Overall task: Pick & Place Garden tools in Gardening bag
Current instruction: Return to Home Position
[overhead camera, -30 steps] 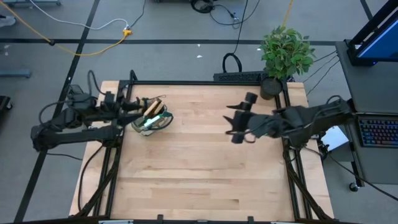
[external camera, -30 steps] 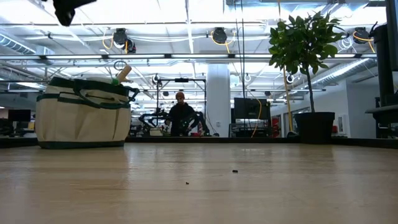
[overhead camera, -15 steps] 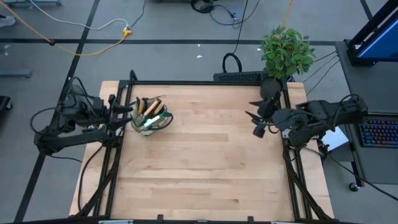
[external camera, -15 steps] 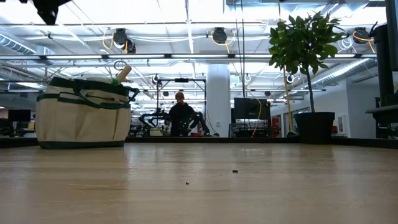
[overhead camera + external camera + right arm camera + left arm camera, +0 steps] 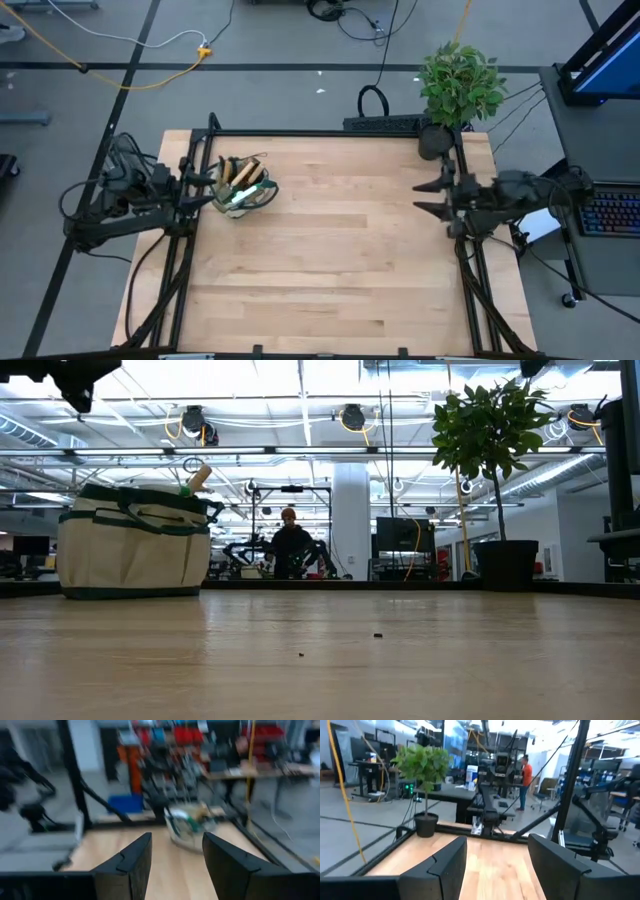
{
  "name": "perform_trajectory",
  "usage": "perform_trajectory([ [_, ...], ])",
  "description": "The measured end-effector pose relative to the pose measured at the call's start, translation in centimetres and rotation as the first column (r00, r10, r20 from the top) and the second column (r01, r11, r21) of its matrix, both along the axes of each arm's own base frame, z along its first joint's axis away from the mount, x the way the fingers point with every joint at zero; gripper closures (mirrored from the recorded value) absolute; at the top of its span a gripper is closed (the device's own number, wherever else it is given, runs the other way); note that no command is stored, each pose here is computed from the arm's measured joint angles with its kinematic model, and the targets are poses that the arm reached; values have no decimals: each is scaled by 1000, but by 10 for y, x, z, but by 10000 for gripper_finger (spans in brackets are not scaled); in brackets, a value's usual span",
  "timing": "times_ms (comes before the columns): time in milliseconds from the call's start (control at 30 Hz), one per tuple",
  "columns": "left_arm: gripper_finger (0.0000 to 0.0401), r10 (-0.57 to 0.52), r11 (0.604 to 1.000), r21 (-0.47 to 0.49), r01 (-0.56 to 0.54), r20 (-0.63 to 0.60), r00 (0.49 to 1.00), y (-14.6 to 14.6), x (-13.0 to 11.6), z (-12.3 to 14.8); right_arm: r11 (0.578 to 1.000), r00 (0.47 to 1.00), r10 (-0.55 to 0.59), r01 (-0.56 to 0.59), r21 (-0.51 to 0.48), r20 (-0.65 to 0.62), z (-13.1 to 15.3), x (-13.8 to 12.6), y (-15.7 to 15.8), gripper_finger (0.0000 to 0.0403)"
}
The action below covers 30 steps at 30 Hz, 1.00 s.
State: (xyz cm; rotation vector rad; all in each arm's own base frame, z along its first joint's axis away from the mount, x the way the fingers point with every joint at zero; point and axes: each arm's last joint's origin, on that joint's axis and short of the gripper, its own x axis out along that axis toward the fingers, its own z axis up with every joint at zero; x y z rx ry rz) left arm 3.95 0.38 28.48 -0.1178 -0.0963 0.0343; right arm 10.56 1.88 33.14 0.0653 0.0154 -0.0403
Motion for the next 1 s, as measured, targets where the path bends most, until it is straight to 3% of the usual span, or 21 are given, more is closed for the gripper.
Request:
perform_trajectory([
  [100,183,-11,1000,-17,11,-27,1000,1,6,-8,999,998,29,-29,15,56,-13,-11,-2,236],
  [200,183,-17,1000,-3,17,24,1000,2,9,-8,998,998,33,-36,43,54,-30,-17,-3,236],
  [333,183,-37,999,10,37,-1,999,3,16,-19,995,998,32,-38,92,59,-48,-23,-5,236],
  [567,183,-38,999,-5,38,-49,998,5,26,-38,989,998,31,-39,141,52,-63,-32,-7,236],
  [833,183,-44,999,-28,45,35,998,10,45,-71,988,1000,-9,7,156,17,-85,-31,-8,236],
  [1000,183,-45,997,-66,45,5,999,11,49,-83,974,1000,-23,27,226,-19,-98,-26,-7,236],
])
